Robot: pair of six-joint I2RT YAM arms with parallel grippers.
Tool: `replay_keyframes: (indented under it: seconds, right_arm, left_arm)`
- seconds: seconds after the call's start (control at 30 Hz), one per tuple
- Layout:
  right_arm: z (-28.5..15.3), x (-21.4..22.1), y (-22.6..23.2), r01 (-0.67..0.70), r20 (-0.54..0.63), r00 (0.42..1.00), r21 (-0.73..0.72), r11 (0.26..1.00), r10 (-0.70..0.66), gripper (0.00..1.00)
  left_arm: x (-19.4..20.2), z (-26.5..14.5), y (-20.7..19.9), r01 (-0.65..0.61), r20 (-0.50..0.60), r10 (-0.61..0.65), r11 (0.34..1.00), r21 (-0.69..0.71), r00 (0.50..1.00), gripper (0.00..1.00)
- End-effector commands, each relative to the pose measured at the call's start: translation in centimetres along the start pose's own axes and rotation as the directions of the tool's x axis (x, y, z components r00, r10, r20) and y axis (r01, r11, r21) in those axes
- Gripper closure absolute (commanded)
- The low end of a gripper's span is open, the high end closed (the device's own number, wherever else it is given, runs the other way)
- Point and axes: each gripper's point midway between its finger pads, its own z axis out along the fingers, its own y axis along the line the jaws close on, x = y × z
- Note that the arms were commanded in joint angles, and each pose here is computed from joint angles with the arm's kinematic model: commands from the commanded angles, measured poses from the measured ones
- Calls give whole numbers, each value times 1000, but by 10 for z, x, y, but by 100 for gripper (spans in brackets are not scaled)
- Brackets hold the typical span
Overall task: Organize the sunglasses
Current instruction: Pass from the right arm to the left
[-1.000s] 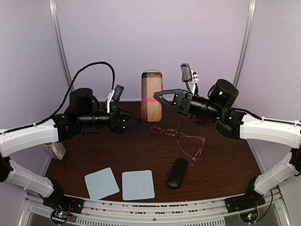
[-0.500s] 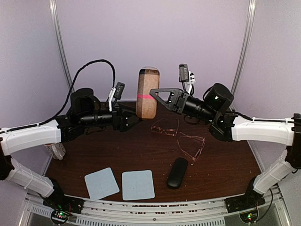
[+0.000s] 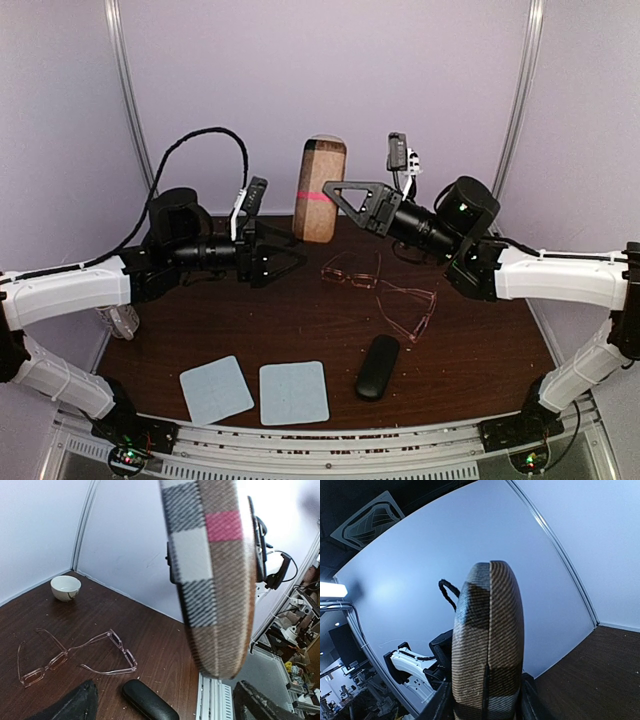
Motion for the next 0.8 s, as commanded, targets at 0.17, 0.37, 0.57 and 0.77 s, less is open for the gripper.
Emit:
replay_keyframes:
  seconds: [0.17, 0.37, 0.57, 0.77]
  right_arm:
    - [2, -9, 9, -13, 45, 999, -62, 998, 16, 81]
    - [7, 0, 9, -49, 40, 998, -97, 994, 53, 81]
    - [8, 7, 7, -62, 33, 997, -102, 993, 65, 81]
    - [6, 11, 6, -56, 26, 998, -104, 993, 59, 82]
  left_arm:
    - [-44, -7, -29, -104, 143, 90, 991, 88, 986, 5]
    - [-54, -2, -26, -74, 206, 51, 992, 107, 977, 19]
    - [-57, 2, -23, -49, 236, 19, 991, 123, 972, 35]
    - [-51, 5, -17, -27, 225, 0, 993, 116, 974, 67]
